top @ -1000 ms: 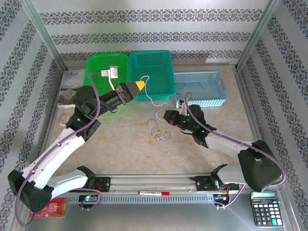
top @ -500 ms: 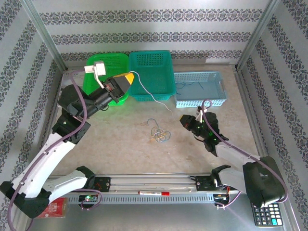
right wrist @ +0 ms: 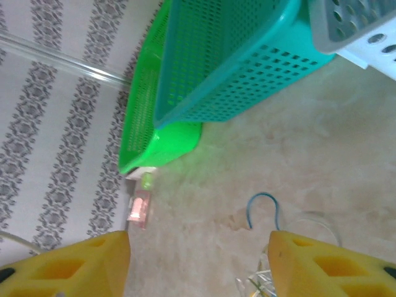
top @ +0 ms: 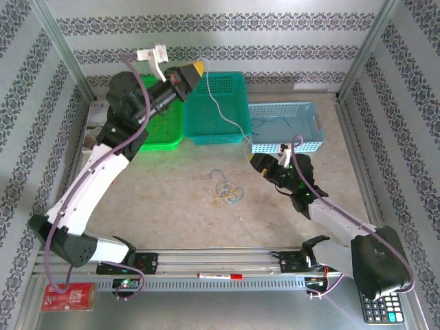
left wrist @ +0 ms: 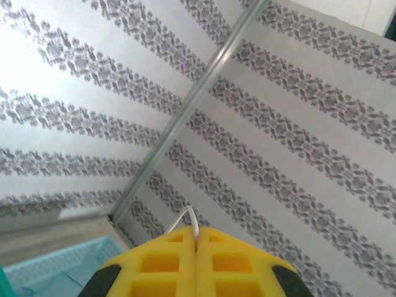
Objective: Untangle the cables
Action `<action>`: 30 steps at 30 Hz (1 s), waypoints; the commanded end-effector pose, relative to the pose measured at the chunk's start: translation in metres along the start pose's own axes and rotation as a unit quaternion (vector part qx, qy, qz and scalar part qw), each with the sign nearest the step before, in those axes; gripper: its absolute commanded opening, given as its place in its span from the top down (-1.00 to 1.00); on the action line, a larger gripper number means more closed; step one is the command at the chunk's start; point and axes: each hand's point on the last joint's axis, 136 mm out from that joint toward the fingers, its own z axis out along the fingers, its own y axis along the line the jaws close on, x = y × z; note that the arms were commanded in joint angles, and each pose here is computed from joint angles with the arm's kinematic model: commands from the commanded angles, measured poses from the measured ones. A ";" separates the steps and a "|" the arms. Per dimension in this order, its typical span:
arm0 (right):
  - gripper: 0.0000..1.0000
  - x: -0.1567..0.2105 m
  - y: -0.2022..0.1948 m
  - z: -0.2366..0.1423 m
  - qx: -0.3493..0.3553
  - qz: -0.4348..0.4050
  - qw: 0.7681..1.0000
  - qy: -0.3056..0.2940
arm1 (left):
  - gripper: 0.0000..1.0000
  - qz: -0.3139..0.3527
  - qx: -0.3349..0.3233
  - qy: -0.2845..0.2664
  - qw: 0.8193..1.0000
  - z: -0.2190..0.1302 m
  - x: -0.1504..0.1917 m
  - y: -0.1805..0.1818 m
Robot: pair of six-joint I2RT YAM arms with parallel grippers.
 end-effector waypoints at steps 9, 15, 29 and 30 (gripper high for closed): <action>-0.41 -0.003 -0.002 -0.016 0.000 -0.004 1.000 -0.008 | 1.00 0.026 -0.008 -0.056 0.998 0.069 -0.068 0.086; -0.55 -0.010 0.009 -0.017 -0.018 -0.018 1.000 -0.008 | 1.00 0.018 0.005 -0.040 0.999 0.107 -0.062 0.117; -0.57 -0.013 0.019 -0.021 -0.031 -0.017 0.999 -0.008 | 1.00 -0.015 -0.022 0.006 1.000 0.129 0.001 0.195; -0.56 -0.012 0.017 -0.023 -0.029 -0.015 0.999 -0.008 | 1.00 -0.018 -0.027 0.010 0.999 0.128 0.009 0.201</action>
